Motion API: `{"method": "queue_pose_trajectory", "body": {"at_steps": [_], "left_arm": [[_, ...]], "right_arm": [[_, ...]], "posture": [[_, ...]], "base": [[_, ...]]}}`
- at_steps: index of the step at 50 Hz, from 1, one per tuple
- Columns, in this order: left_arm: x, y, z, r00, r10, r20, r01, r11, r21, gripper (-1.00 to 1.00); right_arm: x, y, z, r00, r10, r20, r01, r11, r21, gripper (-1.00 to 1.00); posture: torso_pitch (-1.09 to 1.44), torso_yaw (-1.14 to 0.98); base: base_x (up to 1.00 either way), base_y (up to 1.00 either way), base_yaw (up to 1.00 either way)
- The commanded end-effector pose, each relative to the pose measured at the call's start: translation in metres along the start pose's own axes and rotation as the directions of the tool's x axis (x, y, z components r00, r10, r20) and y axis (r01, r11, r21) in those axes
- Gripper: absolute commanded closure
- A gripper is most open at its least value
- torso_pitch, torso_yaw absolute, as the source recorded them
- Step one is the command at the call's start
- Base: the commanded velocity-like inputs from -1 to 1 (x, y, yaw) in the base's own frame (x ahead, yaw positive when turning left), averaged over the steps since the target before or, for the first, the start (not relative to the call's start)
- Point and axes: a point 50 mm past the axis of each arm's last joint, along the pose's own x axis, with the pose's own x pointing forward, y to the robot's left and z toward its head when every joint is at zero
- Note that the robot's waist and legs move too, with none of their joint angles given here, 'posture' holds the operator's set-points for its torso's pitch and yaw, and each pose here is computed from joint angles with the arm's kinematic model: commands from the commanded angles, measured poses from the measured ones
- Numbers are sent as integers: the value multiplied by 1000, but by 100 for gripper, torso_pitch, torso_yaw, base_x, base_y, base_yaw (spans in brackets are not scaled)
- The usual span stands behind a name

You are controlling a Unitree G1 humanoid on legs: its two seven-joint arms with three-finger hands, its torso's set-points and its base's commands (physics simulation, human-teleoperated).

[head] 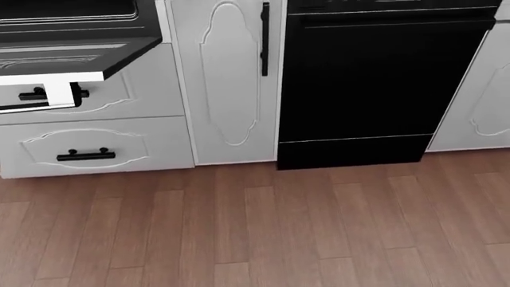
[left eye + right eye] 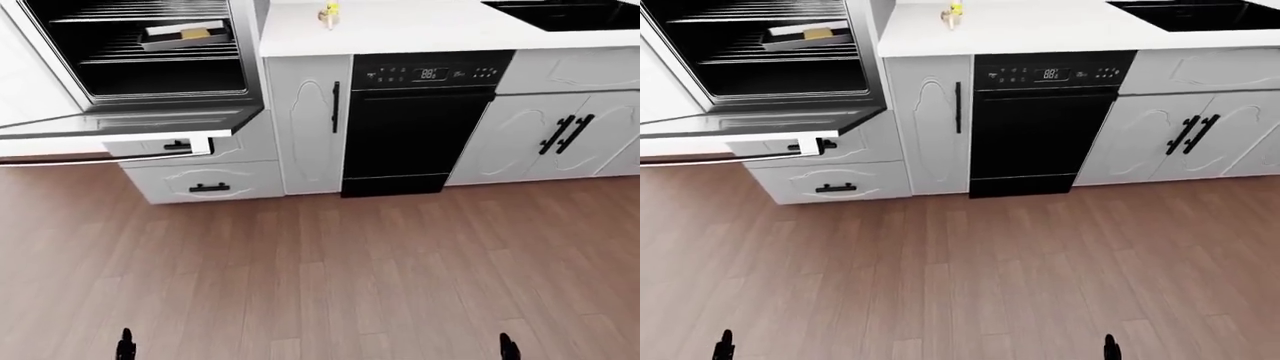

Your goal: Close the oven door.

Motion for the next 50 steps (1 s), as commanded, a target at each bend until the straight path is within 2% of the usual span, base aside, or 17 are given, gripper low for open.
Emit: {"method": "queue_pose_trajectory", "body": {"at_steps": [1,13,27,50], "left_arm": [[4,7,7,999,26,40,-26,1000,-1,-100],[4,7,7,999,26,42,-26,1000,4,-100],[4,8,7,999,27,42,-26,999,-25,-100],[4,9,7,999,30,43,-28,999,-33,-100]], "right_arm": [[3,-6,10,999,-23,49,23,1000,1,-100],[3,-6,9,999,-21,43,21,1000,0,-100],[2,-9,8,999,-25,40,24,1000,17,-100],[1,-5,5,999,-10,30,10,1000,12,-100]], "posture": [[0,0],[0,0],[0,0],[0,0]], "base": [[0,19,0],[0,20,0],[0,19,0],[0,19,0]]}}
